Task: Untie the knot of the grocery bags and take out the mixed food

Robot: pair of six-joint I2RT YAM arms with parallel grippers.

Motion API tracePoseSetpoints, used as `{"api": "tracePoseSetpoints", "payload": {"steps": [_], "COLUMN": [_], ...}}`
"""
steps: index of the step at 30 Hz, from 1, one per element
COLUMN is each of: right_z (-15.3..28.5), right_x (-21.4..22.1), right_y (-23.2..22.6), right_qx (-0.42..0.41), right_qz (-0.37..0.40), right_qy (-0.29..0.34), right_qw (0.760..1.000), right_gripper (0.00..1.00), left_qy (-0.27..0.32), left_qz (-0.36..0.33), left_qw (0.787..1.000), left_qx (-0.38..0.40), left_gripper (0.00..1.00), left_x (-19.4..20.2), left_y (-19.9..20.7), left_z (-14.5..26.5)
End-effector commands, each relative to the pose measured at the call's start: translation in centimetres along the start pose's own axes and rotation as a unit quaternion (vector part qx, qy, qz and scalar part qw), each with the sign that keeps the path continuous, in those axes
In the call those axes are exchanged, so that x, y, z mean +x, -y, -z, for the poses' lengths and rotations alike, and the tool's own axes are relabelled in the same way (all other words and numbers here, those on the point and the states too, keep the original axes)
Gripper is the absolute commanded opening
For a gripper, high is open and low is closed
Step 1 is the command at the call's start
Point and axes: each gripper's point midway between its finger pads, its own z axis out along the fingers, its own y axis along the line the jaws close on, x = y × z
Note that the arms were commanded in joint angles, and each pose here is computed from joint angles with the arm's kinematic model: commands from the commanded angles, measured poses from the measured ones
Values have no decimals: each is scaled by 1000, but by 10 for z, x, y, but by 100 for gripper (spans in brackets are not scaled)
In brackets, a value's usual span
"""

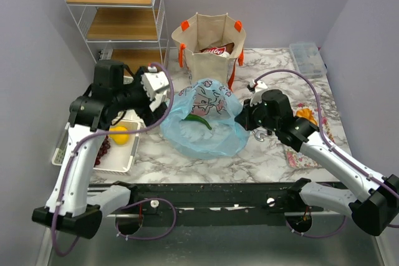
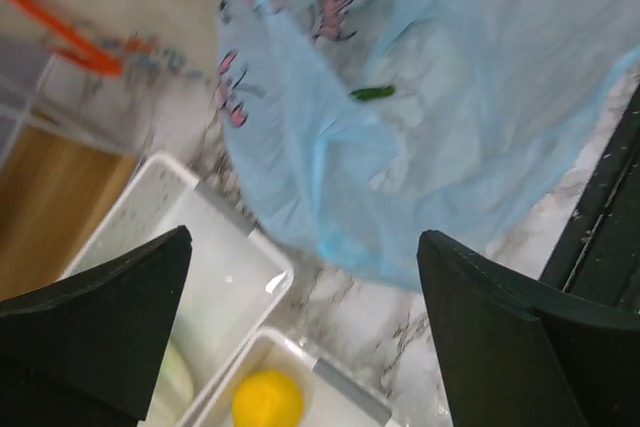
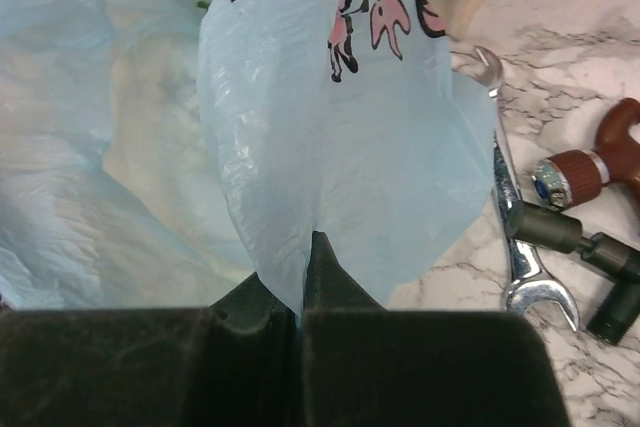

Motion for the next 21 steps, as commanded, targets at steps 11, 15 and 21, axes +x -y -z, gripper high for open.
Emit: {"api": "tracePoseSetpoints", "payload": {"steps": [11,15,21], "right_z": [4,5,8], "right_x": [33,38,46], "right_y": [-31,-32,-25], "right_qx": [-92,-98,-85], "right_qz": [28,27,36], "right_qy": [-53,-57,-63], "right_qw": [994,993,994], "right_gripper": [1,1,1], "left_qy": [33,-22,-84], "left_qz": [-338,-376,-454], "left_qw": [921,911,866], "left_qx": [189,170,193], "left_gripper": [50,36,29], "left_x": [-9,19,100], "left_y": [154,141,137], "left_z": [-127,-170,-188]}}
